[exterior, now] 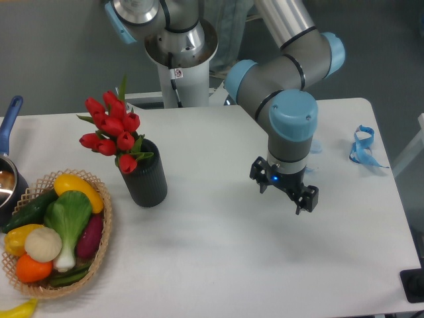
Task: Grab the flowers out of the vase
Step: 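Open the gripper and raise it away from the table, then move the open gripper toward the red tulip stems above the black vase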
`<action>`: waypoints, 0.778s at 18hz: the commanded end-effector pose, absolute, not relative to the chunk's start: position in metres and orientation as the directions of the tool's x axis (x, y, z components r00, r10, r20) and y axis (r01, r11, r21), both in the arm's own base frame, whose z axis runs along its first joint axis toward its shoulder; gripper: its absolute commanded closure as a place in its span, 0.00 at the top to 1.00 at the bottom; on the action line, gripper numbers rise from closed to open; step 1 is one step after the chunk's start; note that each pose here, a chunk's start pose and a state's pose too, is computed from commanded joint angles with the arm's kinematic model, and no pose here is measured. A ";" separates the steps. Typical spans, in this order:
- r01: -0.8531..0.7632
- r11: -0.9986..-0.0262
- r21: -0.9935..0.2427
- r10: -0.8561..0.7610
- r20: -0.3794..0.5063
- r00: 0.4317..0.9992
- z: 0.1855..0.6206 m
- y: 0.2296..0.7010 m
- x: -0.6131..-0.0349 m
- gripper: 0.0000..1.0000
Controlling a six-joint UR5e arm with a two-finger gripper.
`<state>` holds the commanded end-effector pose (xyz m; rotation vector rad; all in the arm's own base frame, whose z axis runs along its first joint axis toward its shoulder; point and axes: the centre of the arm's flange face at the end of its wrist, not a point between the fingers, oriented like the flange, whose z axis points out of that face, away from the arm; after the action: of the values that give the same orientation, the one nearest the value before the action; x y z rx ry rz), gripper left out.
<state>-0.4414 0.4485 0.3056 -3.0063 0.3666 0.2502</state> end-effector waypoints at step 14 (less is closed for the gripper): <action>-0.310 -0.806 -0.505 -0.310 -0.086 0.947 0.349 0.444 -0.369 1.00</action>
<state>-0.3691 0.4444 0.3485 -2.5666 0.4405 -0.0004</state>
